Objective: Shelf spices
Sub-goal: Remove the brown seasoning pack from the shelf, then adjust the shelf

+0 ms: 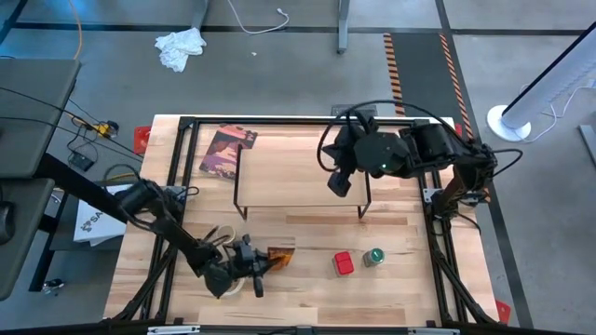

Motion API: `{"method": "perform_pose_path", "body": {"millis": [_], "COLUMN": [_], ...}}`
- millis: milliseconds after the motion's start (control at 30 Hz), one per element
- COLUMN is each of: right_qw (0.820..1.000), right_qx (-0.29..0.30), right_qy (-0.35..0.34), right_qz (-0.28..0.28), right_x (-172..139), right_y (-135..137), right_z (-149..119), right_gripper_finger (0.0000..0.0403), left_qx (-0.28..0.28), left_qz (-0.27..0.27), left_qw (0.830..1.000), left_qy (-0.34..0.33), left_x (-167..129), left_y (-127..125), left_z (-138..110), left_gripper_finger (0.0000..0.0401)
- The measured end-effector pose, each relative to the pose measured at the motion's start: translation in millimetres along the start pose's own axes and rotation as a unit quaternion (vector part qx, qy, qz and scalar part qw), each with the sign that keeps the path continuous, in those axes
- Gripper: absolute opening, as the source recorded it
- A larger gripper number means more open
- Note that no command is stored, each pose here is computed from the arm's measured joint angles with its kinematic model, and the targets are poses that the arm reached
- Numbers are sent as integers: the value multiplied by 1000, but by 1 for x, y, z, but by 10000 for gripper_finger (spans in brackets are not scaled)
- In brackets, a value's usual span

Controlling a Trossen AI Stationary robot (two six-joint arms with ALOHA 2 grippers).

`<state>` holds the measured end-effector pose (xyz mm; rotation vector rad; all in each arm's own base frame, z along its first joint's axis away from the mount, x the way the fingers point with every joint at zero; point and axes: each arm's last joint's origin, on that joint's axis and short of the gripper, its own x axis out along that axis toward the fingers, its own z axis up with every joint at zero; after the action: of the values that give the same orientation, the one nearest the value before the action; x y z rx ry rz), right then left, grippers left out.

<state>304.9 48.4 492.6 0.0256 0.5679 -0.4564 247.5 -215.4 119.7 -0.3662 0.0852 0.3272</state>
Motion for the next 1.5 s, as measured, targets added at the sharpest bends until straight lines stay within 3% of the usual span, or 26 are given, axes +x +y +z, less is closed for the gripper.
{"method": "perform_pose_path", "body": {"millis": [233, 500, 767, 1033, 1133, 1300, 1500], "right_qw": [1000, 1000, 1000, 1000, 1000, 1000, 1000], "right_qx": [-14, -16, -17, -18, -19, -18, 22], "right_qy": [7, 7, 8, 10, 10, 10, 11], "right_qz": [11, 17, 17, 16, 16, 16, 8], "right_x": [-3, -5, -5, -5, -5, -6, -2], "right_y": [9, 13, 13, 13, 13, 13, 8], "right_z": [-4, -6, -6, -6, -6, -6, -5], "right_gripper_finger": [0, 0, 0, 0, 0, 0, 1], "left_qx": [52, 125, 116, 120, 104, 124, 119], "left_qz": [-10, -25, -35, -30, -46, -51, 9], "left_qw": [999, 992, 993, 992, 993, 987, 987], "left_qy": [14, 0, 5, 2, -23, -82, -107], "left_x": [13, 17, 18, 20, 17, 3, -7], "left_y": [-5, -23, -26, -25, -34, -51, -29], "left_z": [-18, -8, -7, -5, 17, 86, 169], "left_gripper_finger": [53, 123, 188, 214, 214, 214, 214]}}
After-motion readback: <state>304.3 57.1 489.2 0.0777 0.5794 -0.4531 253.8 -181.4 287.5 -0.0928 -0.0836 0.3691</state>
